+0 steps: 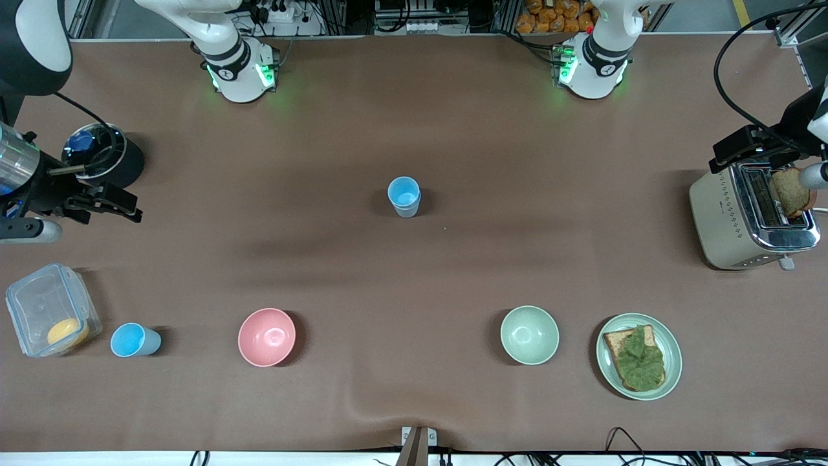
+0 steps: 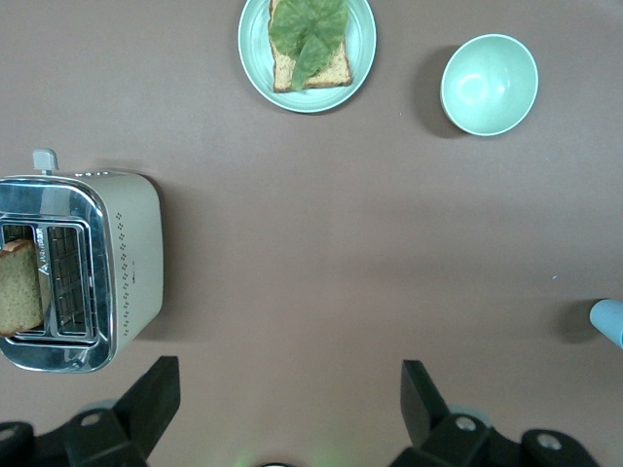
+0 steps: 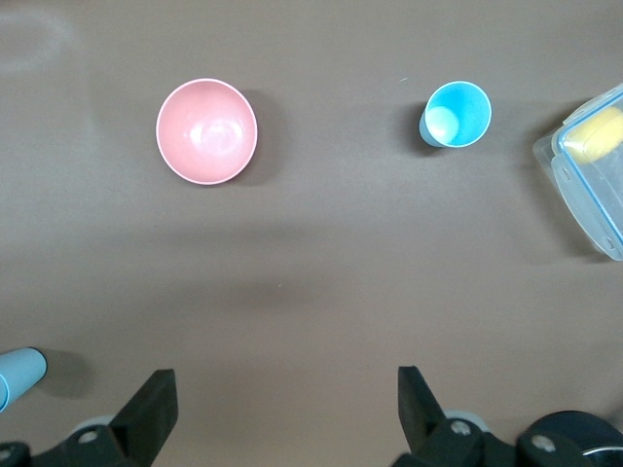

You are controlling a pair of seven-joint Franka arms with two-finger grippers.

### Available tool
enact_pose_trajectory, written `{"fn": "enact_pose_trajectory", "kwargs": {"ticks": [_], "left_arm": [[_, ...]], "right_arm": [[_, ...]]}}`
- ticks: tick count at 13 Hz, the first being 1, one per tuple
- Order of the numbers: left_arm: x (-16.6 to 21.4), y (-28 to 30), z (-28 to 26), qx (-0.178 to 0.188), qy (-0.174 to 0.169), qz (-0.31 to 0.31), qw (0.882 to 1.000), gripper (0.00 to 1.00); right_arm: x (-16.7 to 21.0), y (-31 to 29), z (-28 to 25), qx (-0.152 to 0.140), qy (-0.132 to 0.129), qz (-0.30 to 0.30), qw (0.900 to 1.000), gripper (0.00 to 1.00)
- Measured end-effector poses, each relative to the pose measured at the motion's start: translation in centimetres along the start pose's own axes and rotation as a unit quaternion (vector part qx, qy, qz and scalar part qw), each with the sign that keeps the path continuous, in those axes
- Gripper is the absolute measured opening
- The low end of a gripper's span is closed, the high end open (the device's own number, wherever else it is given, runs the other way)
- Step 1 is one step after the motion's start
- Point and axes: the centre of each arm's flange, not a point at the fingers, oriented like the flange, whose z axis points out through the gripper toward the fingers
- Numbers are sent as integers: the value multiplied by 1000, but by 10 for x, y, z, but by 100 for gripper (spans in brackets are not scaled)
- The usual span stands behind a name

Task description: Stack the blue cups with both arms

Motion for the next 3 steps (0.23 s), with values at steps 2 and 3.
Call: {"fn": "enact_pose_trajectory", "kwargs": {"ticks": [2,3], "left_arm": [[-3,2,-4,0,4,1,1000,100],[-4,1,-5,0,5,0,1000,100]], "right_arm": [[0,0,0,0,0,0,1000,100],[0,0,0,0,0,0,1000,100]]}}
